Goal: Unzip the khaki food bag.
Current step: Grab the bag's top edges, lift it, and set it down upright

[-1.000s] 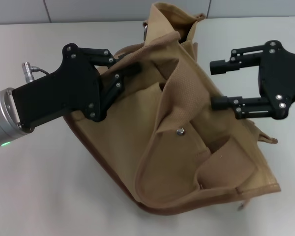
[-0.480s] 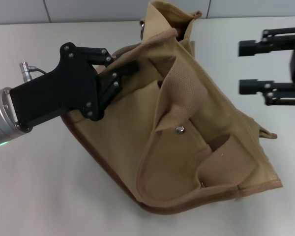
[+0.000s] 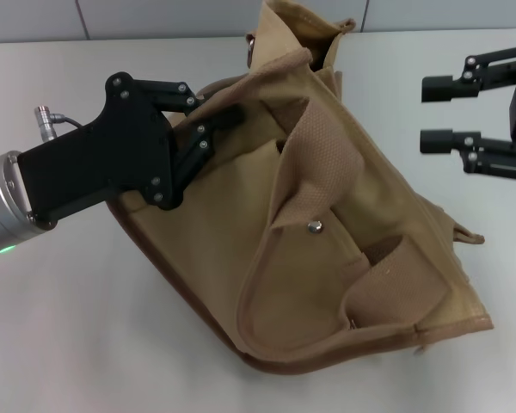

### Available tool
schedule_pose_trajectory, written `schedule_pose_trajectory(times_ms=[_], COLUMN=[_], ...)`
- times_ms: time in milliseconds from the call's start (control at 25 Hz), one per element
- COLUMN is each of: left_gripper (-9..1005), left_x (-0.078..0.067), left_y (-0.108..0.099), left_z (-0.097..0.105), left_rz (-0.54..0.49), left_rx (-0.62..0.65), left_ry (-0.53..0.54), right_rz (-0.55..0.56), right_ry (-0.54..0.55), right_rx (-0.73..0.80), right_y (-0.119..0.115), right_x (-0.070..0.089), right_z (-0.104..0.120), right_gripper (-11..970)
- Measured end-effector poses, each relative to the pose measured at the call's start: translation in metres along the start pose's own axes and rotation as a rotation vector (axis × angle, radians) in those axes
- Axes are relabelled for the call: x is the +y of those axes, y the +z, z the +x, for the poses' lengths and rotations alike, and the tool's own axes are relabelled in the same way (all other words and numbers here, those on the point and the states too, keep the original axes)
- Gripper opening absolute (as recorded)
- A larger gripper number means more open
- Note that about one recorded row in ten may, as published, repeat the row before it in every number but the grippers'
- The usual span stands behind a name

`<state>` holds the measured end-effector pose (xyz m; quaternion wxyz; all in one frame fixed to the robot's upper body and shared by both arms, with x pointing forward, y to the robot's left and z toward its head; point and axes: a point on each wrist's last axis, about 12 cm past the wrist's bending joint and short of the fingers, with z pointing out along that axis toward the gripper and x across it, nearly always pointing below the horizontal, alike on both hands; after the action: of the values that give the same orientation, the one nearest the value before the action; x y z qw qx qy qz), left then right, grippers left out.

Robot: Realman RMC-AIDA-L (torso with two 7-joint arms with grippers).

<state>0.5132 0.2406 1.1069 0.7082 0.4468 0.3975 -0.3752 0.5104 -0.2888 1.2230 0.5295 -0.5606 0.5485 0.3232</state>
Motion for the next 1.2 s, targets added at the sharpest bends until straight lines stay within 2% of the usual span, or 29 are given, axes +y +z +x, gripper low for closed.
schedule_pose_trajectory(times_ms=[240, 800, 1200], left_gripper=[57, 57, 57], left_x=[0.0, -0.001, -0.001], left_y=[-0.001, 0.0, 0.0], left_z=[-0.001, -0.001, -0.001], left_rz=[-0.008, -0.015, -0.013], left_rx=[-0.006, -0.018, -0.017], left_ry=[0.002, 0.001, 0.002], right_rz=[0.0, -0.097, -0.058], right_ry=[-0.023, -0.091, -0.073], right_rx=[0.021, 0.067, 0.137], right_y=[0.003, 0.04, 0.055], right_x=[-0.002, 0.0, -0.009], right_z=[-0.001, -0.002, 0.006], right_gripper=[442, 404, 403])
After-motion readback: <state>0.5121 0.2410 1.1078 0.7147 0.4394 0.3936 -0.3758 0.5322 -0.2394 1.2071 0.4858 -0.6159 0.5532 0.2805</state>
